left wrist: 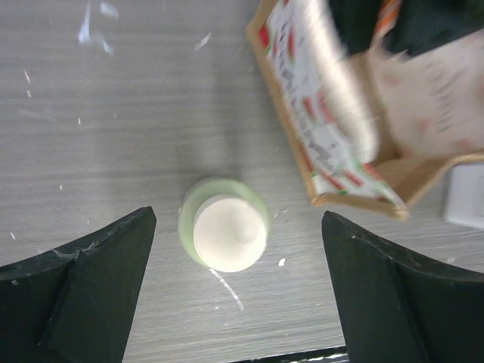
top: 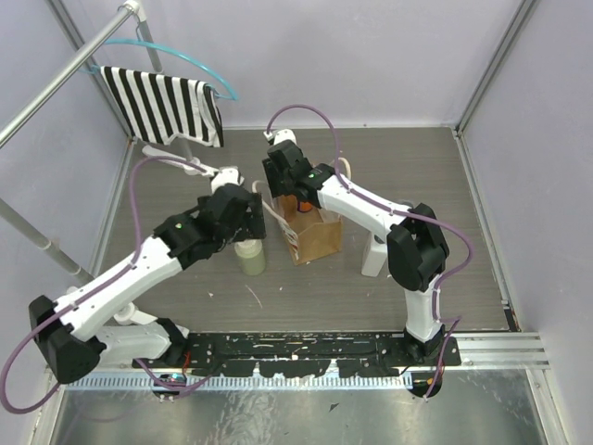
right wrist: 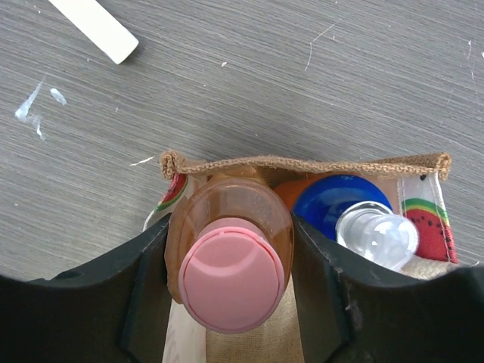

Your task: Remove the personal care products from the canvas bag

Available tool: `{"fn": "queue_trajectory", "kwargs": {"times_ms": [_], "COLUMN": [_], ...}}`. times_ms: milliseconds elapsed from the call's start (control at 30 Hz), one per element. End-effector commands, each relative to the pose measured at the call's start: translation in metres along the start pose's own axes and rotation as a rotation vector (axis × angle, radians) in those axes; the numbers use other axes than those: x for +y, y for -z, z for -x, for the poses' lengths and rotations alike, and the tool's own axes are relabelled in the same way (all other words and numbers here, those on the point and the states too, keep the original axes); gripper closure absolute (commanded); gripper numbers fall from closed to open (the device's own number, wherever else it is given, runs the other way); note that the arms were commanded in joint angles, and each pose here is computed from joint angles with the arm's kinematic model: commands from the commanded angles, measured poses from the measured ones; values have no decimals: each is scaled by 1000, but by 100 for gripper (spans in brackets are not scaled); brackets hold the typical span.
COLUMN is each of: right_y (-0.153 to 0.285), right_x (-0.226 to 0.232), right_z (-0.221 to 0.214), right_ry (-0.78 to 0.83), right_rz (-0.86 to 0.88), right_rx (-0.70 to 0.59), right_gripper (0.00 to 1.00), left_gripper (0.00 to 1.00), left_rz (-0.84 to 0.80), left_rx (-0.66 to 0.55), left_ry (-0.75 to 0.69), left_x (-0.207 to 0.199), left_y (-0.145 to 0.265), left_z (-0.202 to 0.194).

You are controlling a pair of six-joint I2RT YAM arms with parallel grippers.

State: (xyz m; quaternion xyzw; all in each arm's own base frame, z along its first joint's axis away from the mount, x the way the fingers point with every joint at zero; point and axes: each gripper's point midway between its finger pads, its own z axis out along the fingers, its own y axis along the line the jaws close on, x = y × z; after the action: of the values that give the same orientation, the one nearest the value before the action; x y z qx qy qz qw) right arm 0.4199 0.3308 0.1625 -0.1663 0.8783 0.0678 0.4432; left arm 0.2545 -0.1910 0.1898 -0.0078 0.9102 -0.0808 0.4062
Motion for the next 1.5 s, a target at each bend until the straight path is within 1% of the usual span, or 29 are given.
{"fn": "queue_trajectory", "kwargs": {"times_ms": [0,133,333,467,533,700,833,933,1067,1133,1267,1467], "right_y": [23,56,126,187,218,288,323,331,326,314,283,225], "right_x": [4,0,-12,-29,-43,-90,-120,-139,-174,-195,-226,-269], "right_z": [29,59,112,145,160,186,196,198,193,188,177,148], "right_ry": [-35,-68,-146,-189,-203,-234,-246,-249,-274,-300,-352,-361], "right_rz": [22,44,88,102,90,-39,-140,-211,-344,-395,-409,-475], "right_rx": [-59,-132,-283,-414,-481,-630,-710,-731,-738,-723,-685,-631], "right_gripper": [75,76,76,76,76,76,76,76,76,76,76,76], "left_gripper": [1,1,1,1,1,1,1,1,1,1,0,4], "left_rz": [-32,-67,-96,-117,-154,-147,-142,-120,-92,-86,-58,-44], "left_rx": [-145,-203,-267,-248,-223,-170,-155,-128,-119,-120,-97,-108], "left_ry": [58,61,10,-45,-62,-82,-84,-103,-126,-136,-169,-171], "left_x": [2,-4,-30,-60,-80,-106,-120,-127,-135,-139,-144,-145], "left_y": [50,72,76,55,40,-7,-38,-63,-95,-110,-139,-169], "left_z": [59,88,131,147,147,136,127,117,109,103,91,89]}}
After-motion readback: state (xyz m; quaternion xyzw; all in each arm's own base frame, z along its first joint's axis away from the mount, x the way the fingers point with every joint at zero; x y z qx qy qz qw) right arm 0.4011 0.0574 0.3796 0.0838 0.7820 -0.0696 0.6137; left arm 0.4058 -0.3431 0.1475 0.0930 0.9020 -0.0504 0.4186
